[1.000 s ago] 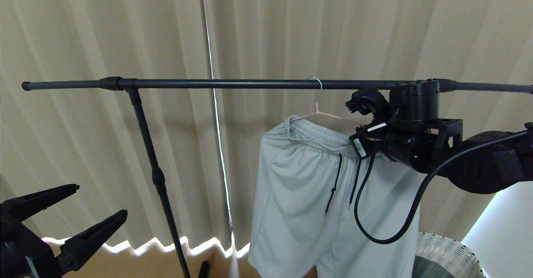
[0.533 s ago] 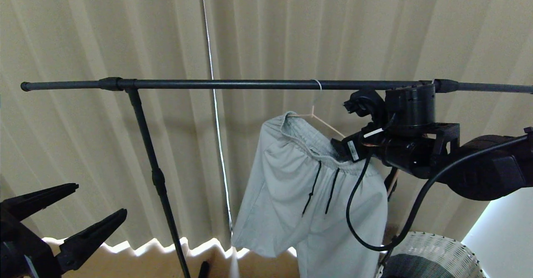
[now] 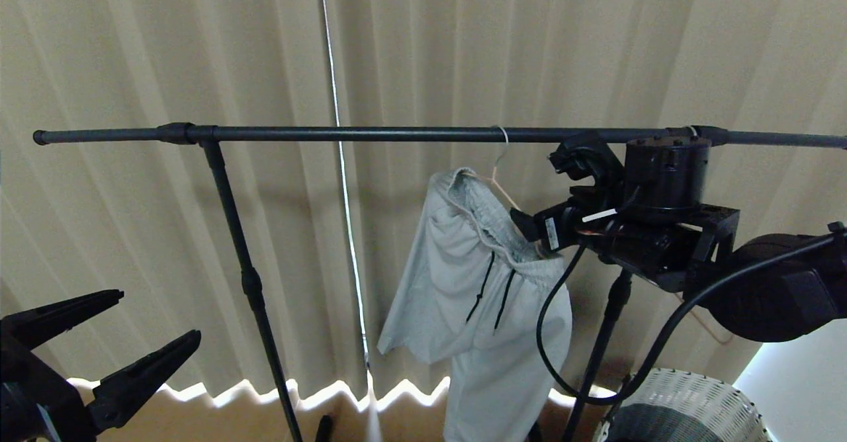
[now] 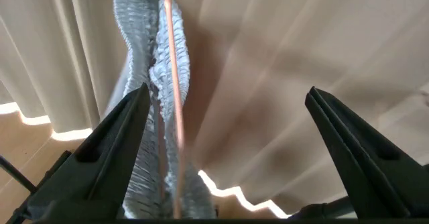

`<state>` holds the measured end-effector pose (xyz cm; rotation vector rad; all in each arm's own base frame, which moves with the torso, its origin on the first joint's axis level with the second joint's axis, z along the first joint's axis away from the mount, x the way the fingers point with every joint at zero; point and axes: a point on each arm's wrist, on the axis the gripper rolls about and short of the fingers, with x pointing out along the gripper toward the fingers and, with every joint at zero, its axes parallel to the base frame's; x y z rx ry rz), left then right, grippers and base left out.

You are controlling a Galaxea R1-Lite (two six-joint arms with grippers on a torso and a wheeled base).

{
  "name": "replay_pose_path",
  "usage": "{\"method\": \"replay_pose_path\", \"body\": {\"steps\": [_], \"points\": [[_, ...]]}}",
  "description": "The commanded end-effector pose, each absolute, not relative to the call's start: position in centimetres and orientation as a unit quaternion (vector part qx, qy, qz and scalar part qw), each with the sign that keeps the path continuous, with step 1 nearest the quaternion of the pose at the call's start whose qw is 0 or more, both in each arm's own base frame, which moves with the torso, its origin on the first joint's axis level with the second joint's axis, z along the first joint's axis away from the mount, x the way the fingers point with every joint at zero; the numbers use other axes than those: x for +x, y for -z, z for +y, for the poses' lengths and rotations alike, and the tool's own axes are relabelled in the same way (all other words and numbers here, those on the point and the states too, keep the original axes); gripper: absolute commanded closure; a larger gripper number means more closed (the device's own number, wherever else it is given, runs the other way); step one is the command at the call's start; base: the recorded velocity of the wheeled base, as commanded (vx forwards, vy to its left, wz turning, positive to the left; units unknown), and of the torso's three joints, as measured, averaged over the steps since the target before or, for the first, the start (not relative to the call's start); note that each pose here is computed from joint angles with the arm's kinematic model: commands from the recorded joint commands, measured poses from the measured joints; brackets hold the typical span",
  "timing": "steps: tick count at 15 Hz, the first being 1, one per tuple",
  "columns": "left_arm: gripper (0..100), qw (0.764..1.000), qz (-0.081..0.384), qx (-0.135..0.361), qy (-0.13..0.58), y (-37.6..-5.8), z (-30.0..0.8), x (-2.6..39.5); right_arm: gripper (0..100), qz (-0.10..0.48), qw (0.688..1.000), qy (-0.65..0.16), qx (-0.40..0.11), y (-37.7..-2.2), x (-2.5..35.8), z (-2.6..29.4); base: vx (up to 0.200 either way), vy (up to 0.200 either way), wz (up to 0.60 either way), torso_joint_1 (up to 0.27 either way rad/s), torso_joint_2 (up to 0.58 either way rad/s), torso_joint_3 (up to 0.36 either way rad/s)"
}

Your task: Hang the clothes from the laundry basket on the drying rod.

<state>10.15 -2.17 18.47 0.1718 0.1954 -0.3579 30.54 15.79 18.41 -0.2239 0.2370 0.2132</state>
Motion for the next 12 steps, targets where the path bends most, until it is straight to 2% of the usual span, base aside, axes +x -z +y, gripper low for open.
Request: {"method": "replay_pose_path", "body": {"steps": [1,4,5,9,12], "points": [[0,0.976,0.098,0.084,0.176,-18.5,-2.1,10.2,0,0.100,0.984,-0.105,-0.104,-19.9,28.9,14.9,0.000,0.000,0.00,0.000,0.00,0.000],[0,0.976,0.099,0.085,0.176,-18.4,-2.1,10.2,0,0.090,0.985,-0.104,-0.101,-20.8,27.1,13.9,0.000,0.000,0.00,0.000,0.00,0.000],[0,0.976,0.102,0.084,0.175,-18.3,-2.1,10.2,0,0.086,0.986,-0.100,-0.103,-21.5,24.4,12.3,0.000,0.000,0.00,0.000,0.00,0.000],[0,0.976,0.102,0.084,0.175,-18.2,-2.1,10.1,0,0.080,0.990,-0.073,-0.094,-21.8,22.1,9.5,0.000,0.000,0.00,0.000,0.00,0.000],[0,0.976,0.101,0.083,0.173,-18.2,-2.1,10.1,0,0.105,0.988,-0.056,-0.099,-19.6,20.5,7.9,0.000,0.000,0.00,0.000,0.00,0.000]]}}
